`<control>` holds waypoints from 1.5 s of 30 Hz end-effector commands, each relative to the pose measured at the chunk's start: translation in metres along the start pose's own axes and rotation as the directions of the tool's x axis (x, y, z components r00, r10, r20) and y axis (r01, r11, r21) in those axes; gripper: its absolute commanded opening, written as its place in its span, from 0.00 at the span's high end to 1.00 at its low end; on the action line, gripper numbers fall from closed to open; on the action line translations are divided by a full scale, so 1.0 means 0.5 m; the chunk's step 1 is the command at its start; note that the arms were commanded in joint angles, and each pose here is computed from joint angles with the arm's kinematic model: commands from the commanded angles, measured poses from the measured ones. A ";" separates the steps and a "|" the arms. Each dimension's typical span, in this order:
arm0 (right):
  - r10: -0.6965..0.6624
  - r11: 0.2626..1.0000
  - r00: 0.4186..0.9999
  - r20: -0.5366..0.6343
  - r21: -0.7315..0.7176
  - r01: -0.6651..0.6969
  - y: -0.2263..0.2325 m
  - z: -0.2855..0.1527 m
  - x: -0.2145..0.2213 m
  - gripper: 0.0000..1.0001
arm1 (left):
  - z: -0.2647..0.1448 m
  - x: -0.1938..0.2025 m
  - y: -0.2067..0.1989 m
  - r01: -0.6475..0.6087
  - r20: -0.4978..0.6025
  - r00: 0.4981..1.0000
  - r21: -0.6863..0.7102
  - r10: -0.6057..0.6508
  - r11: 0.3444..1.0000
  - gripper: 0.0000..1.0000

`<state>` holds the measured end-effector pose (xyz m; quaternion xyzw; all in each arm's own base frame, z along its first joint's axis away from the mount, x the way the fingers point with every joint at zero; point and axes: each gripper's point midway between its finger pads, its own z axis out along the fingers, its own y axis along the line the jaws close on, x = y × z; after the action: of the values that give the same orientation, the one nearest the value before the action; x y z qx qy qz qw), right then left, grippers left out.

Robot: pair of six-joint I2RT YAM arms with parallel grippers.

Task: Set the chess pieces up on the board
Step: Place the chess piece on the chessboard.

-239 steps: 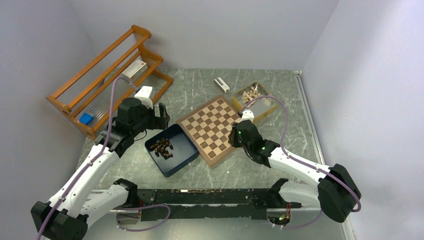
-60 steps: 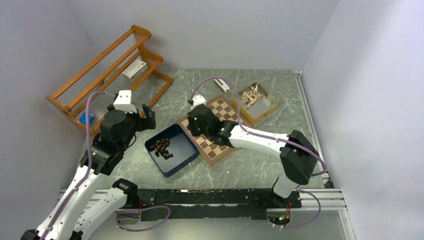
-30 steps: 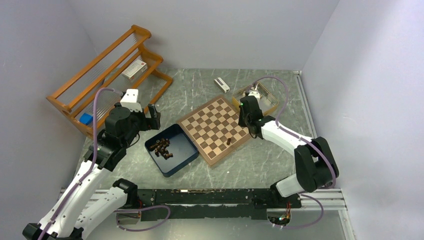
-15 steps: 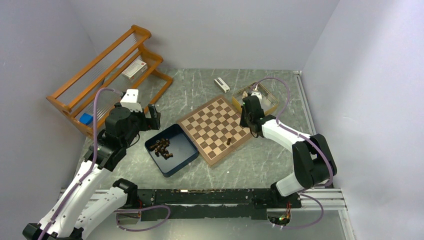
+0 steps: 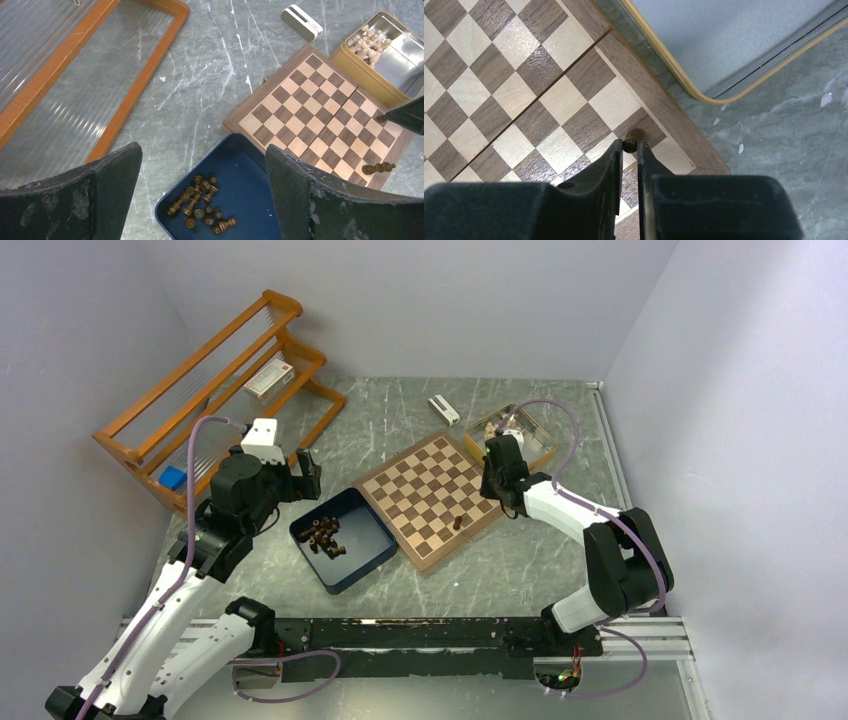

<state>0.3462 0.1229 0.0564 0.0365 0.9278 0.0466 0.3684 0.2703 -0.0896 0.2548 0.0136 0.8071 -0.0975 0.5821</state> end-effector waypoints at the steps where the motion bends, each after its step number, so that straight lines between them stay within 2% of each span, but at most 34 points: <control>1: 0.014 1.000 1.000 -0.007 0.011 -0.014 -0.009 0.002 0.008 0.88 | 0.000 -0.017 -0.011 0.000 0.036 0.999 0.027 -0.001 1.000 0.02; 12: 0.016 1.000 1.000 -0.014 0.018 -0.015 -0.013 0.006 0.012 0.84 | 0.001 -0.017 -0.011 0.001 0.036 0.999 0.025 -0.002 1.000 0.02; 33: 0.010 1.000 1.000 -0.018 0.020 -0.010 -0.011 0.006 0.008 0.70 | 0.002 -0.016 -0.013 0.001 0.033 0.999 0.029 -0.002 1.000 0.02; 45: -0.010 0.999 1.000 -0.019 0.044 0.011 -0.020 0.011 0.008 0.68 | 0.003 -0.015 -0.014 0.002 0.031 1.000 0.033 -0.003 0.999 0.03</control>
<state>0.3443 0.1212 0.0503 0.0378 0.9314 0.0412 0.3596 0.2706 -0.0900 0.2541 0.0141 0.8079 -0.0975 0.5810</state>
